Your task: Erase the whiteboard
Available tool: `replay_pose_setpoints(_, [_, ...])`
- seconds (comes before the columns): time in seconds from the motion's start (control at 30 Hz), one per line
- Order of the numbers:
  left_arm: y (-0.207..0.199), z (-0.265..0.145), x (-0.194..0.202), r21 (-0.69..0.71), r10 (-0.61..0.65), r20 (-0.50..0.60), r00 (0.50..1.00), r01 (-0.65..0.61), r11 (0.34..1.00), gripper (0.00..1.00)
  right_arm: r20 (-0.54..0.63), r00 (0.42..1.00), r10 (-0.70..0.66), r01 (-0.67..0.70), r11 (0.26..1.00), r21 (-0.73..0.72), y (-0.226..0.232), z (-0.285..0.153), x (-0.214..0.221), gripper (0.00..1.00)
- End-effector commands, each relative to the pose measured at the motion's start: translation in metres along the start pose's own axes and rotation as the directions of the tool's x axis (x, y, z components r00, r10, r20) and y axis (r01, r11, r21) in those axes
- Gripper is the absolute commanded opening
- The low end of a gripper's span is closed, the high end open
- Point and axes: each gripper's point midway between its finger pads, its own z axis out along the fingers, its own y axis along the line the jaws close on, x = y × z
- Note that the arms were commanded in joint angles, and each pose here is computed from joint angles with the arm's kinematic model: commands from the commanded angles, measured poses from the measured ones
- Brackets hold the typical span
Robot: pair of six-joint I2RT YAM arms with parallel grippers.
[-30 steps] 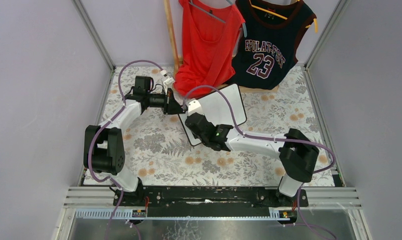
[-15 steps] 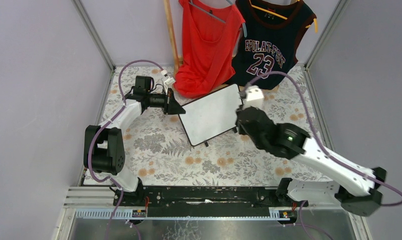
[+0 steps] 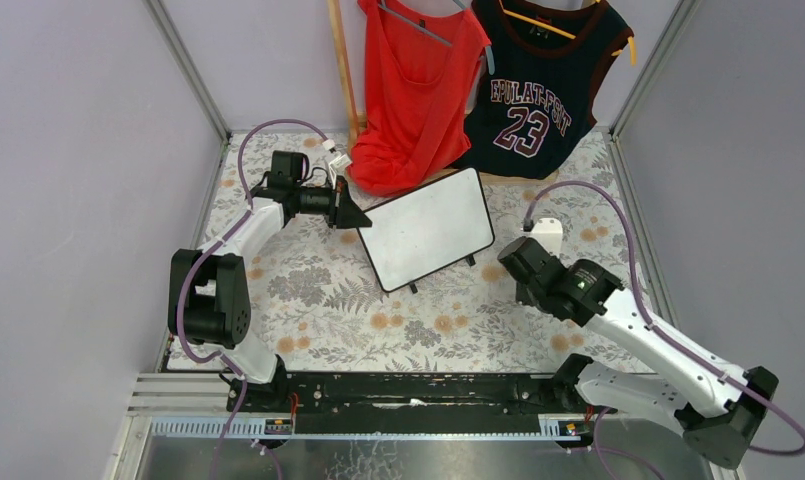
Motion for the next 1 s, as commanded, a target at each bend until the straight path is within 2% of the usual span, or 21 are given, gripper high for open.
replay_pose_setpoints(0.0, [0.009, 0.007, 0.021, -0.043, -0.008, -0.066, 0.998, 0.006, 0.999, 0.00, -0.102, 0.992, 0.070, -0.077, 0.995, -0.063, 0.002, 0.026, 0.015, 0.00])
replay_pose_setpoints(0.3, [0.007, 0.005, 0.023, -0.050, 0.004, -0.065, 0.998, -0.007, 0.999, 0.00, -0.244, 0.962, 0.120, -0.155, 0.980, -0.128, 0.007, 0.072, 0.024, 0.00])
replay_pose_setpoints(0.6, [0.007, 0.005, 0.025, -0.050, 0.001, -0.068, 0.998, -0.005, 0.999, 0.00, -0.354, 0.934, 0.034, -0.110, 0.974, -0.197, 0.023, 0.100, 0.027, 0.01])
replay_pose_setpoints(0.97, [0.008, 0.005, 0.026, -0.054, -0.002, -0.071, 0.997, -0.001, 0.999, 0.00, -0.395, 0.918, 0.014, -0.103, 0.974, -0.203, 0.022, 0.114, 0.033, 0.29])
